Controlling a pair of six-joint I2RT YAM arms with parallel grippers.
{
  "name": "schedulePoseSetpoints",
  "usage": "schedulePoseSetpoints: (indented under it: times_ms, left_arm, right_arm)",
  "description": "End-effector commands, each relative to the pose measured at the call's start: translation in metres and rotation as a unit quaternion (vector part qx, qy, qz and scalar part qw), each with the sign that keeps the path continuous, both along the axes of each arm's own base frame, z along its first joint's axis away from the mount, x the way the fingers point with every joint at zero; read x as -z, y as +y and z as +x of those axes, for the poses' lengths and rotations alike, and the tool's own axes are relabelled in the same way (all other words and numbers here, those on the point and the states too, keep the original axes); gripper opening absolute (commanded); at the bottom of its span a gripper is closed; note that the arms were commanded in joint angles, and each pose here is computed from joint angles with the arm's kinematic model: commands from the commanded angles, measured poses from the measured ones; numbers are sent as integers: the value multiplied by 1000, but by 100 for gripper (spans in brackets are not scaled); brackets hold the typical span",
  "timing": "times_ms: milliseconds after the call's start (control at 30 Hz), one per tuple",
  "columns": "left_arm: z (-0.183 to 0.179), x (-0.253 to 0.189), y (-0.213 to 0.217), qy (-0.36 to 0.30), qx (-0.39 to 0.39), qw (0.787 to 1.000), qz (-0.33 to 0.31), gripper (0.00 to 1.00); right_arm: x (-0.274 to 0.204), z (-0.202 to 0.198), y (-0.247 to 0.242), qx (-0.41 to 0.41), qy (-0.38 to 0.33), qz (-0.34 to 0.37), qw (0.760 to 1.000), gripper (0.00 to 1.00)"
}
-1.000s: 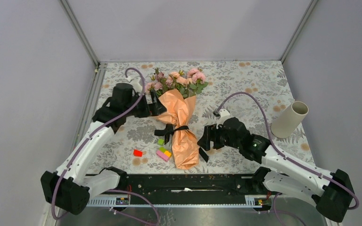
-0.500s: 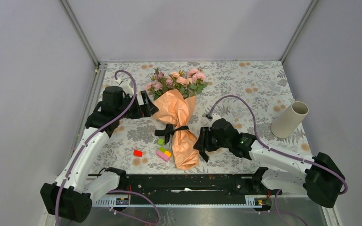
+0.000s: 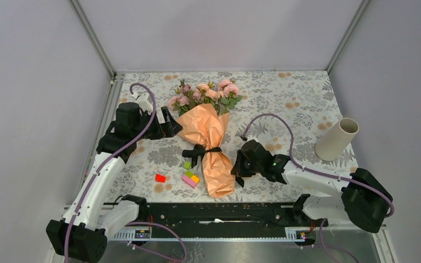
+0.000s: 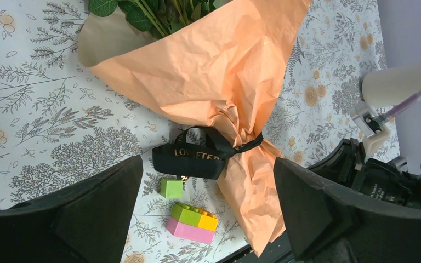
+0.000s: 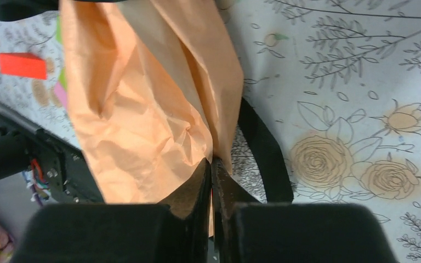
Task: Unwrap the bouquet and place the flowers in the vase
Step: Place the fake flower at the center of the board.
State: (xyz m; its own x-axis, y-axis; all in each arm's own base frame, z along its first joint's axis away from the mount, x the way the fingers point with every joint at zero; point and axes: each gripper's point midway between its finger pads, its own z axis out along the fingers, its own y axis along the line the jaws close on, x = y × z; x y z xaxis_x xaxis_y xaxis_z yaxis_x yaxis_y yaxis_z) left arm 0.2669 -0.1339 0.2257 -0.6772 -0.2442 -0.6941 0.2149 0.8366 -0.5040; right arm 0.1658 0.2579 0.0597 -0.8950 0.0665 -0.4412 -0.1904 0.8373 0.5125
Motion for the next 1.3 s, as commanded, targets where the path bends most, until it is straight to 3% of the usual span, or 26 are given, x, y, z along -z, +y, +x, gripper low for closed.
schedulePoseSetpoints:
  times_ms: [0,167,233,333,600,800,967,1267]
  left_arm:
    - [2,-13,-2,-30,12,999,-9,97]
    - [3,-11,-2,-26,12,1000,-8,97]
    - [3,-9,-2,-24,12,1000,-8,97]
    - [3,-9,-2,-23,11,1000,-9,97]
    - [10,-4,11,-19,-17,1000,1,97]
    - [16,5,15,-2,-24,1000,-8,97]
    - [16,6,19,-5,-34,999,-4,97]
    - [18,6,23,-13,-43,999,-3,97]
  right_arm:
    - [18,5,-14,28,0,-48,998,4]
    - [17,8,-16,24,-1,-68,997,5]
    - [13,10,-21,24,-9,-83,996,13]
    - [-3,14,-31,27,-29,-105,994,32]
    - [-62,28,-45,15,-99,-130,986,53]
    - [-97,42,-12,-8,-122,-93,988,58]
    - [-97,41,35,-24,-137,-51,989,60]
    - [-52,25,82,-60,-117,-52,990,43]
